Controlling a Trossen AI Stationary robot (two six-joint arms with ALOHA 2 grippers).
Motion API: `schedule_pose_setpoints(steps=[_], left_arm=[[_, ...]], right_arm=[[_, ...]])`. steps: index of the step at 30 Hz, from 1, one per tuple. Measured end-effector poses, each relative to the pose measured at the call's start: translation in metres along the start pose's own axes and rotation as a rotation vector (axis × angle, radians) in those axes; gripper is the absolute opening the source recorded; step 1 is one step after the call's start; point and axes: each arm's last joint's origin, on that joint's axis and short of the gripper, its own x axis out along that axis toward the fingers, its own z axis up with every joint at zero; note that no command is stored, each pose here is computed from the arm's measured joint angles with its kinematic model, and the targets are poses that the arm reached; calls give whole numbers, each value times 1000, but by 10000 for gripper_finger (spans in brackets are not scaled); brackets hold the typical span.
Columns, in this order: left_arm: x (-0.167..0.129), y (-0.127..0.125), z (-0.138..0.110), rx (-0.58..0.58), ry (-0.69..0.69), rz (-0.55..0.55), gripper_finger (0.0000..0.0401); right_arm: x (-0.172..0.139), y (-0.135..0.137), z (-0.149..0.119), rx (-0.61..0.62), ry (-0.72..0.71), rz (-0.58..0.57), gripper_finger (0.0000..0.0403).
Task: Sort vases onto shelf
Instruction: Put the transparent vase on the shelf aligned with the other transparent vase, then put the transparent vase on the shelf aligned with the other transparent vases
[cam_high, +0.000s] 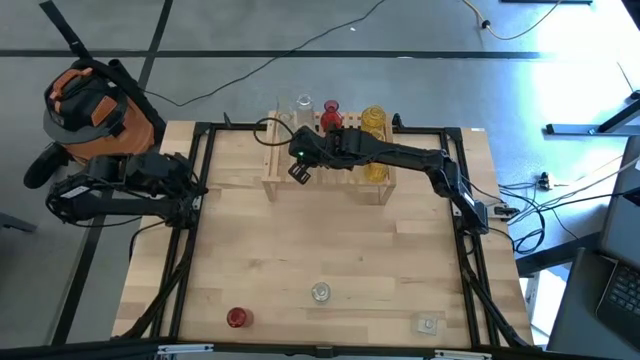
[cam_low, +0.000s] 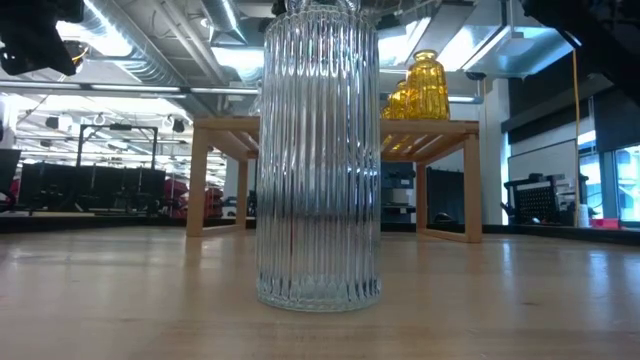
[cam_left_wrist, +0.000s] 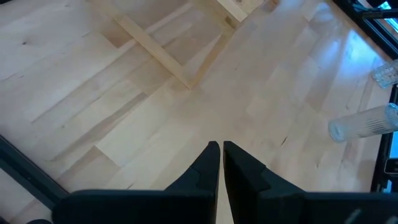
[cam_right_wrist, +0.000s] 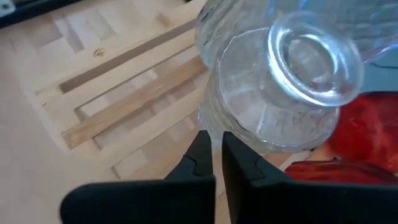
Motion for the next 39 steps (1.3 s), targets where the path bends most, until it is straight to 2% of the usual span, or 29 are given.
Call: schedule_pose_setpoints(steps=[9, 13, 16, 19, 24, 26, 28, 33, 35, 39], left_arm=[[0, 0, 0, 0, -2, 3, 14], [0, 0, 0, 0, -1, 1, 14], [0, 0, 0, -2, 5, -7, 14], [0, 0, 0, -11, 8, -10, 14], [0, -1, 0, 1, 9, -22, 14], [0, -5, 1, 52, 31, -109, 14], [4, -11, 1, 106, 80, -266, 14], [16, -26, -2, 166, 251, -709, 14], [18, -28, -1, 174, 267, -778, 13], [18, -36, 5, 204, 240, -847, 3]], right_arm=[[0, -3, 2, 8, -10, -18, 0], [-12, -2, 3, 36, -26, 8, 0], [-39, -1, 4, 69, -65, 55, 0], [-79, 2, 4, 76, -131, 103, 0], [-155, 7, -9, -43, -244, 189, 0], [-175, 11, -18, -85, -234, 254, 0], [-186, 19, -29, -98, -208, 281, 0], [-204, 33, -58, -119, -140, 189, 0], [-208, 36, -67, -121, -122, 137, 0], [-212, 39, -83, -140, -74, 61, 0]])
